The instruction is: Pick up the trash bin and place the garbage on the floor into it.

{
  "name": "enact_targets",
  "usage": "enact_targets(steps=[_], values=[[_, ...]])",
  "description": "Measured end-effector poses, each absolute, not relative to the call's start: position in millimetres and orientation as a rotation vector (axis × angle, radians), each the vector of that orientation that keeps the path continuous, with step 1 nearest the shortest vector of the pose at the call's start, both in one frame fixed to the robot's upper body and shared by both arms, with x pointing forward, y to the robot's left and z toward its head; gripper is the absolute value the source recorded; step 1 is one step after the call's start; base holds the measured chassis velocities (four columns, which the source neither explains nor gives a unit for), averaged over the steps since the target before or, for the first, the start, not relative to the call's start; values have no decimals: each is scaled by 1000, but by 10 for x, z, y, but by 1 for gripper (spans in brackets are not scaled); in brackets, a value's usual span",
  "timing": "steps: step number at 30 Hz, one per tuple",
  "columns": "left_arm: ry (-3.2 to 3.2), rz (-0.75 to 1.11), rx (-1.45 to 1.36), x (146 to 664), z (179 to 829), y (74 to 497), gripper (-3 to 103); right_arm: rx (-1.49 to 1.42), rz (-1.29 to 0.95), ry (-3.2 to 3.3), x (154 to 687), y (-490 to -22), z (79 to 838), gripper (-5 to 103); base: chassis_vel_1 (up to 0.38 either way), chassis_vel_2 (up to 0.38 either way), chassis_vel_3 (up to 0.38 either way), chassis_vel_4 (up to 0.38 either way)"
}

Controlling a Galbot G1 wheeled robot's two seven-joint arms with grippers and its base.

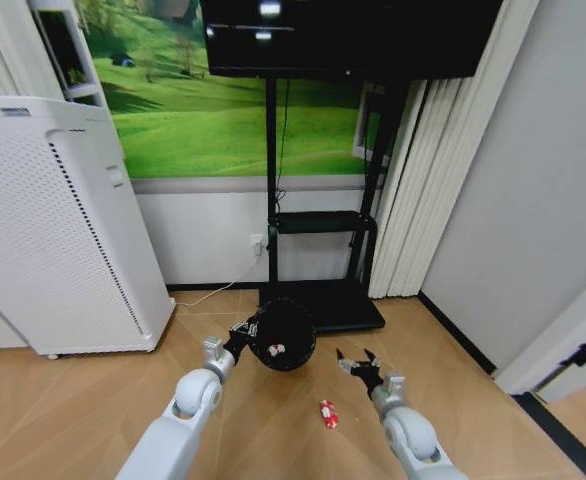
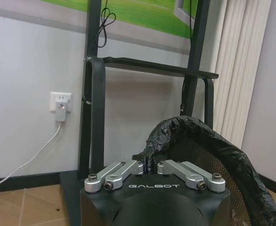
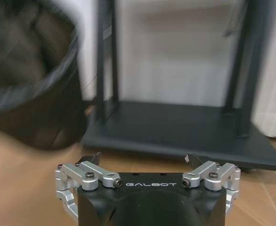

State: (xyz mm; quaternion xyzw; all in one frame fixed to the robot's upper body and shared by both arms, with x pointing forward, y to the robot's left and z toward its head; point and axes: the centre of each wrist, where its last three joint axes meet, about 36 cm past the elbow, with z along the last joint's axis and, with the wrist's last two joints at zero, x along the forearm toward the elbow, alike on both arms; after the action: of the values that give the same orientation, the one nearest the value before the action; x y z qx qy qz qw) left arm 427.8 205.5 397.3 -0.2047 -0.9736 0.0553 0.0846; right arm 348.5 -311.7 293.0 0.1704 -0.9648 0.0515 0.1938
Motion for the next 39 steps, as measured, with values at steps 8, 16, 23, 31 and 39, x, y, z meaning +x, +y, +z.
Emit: enact_targets(steps=[8,16,23,31,39], values=[[-2905,173,-593,4254,3952,2092,7,757,386,-2501,3533,-3296,2072,100,32,70,-37,-51],[-2905,178,-601,4187,3952,2073,7,781,377,-2415,3629,-3292,1867,100,0,0,0,0],[-2907,188,-605,4144,3942,2066,7,748,234,-2319,3538,-3120,1659,100,0,0,0,0],[-2918,190,-603,4130,3965,2118,7,692,202,-2303,3676,-2975,1461,100,0,0,0,0],[-2923,202,-599,4137,3955,2136,7,661,219,-2284,3677,-3015,1371,100,0,0,0,0]])
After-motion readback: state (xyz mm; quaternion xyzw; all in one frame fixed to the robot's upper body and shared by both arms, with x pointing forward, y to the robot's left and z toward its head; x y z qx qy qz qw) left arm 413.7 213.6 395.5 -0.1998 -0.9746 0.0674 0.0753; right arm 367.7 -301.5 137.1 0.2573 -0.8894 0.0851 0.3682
